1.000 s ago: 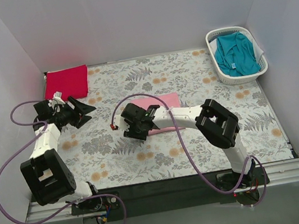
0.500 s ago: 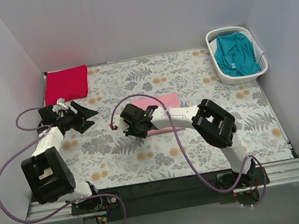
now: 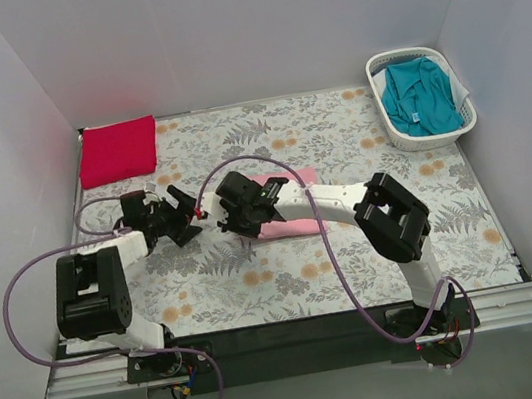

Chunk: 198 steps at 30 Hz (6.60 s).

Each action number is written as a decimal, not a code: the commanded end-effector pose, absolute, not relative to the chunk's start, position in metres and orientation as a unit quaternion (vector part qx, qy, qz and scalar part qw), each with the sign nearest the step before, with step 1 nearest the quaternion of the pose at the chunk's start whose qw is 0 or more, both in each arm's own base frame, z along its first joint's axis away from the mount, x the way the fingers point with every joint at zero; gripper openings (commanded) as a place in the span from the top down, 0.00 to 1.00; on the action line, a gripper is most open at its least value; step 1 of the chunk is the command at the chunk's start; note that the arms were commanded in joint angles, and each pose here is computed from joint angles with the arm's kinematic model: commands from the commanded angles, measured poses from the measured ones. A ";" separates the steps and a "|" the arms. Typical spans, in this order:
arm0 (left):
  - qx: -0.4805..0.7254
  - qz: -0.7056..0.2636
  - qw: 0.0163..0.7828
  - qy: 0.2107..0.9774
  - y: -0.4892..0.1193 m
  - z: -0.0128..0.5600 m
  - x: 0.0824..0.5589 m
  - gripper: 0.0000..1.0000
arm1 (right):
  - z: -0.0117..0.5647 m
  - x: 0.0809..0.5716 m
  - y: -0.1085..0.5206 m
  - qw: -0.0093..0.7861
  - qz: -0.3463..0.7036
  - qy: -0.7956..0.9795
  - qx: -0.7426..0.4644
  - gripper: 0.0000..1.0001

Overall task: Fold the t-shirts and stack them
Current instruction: Neatly place the folded tshirt to the corner

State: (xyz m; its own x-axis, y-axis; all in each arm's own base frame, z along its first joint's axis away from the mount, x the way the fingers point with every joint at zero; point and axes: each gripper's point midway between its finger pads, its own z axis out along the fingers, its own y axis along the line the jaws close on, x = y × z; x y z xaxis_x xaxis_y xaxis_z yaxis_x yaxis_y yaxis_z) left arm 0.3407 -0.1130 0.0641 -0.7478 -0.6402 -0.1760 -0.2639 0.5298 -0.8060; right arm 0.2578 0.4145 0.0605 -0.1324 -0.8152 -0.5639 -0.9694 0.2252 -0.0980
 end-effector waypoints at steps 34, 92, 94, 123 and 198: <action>-0.369 -0.378 0.160 0.834 -0.201 -0.004 0.365 0.11 | 0.151 0.289 0.428 0.346 0.234 0.742 -0.525 0.99; -0.054 -0.042 0.417 0.906 -0.078 0.111 0.574 1.00 | 0.186 0.336 0.265 0.401 0.162 0.810 -0.396 0.02; -0.054 -0.031 0.437 0.897 -0.061 0.125 0.592 1.00 | 0.187 0.337 0.265 0.402 0.162 0.810 -0.396 0.02; 0.055 0.056 0.592 0.802 0.004 0.262 0.650 1.00 | 0.181 0.337 0.265 0.393 0.169 0.813 -0.395 0.02; 0.115 0.115 0.570 0.806 0.085 0.241 0.655 1.00 | 0.163 0.343 0.276 0.364 0.178 0.826 -0.391 0.02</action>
State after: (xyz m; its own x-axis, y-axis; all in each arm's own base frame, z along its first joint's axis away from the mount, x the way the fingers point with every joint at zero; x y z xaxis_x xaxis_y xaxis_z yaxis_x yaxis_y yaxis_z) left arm 0.6500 0.0713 0.1986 -0.4042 0.2787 -0.8712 0.0808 0.9596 0.2695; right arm 0.3344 0.2692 0.1444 -0.4510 -0.5417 -0.7093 -0.7753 0.6314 0.0107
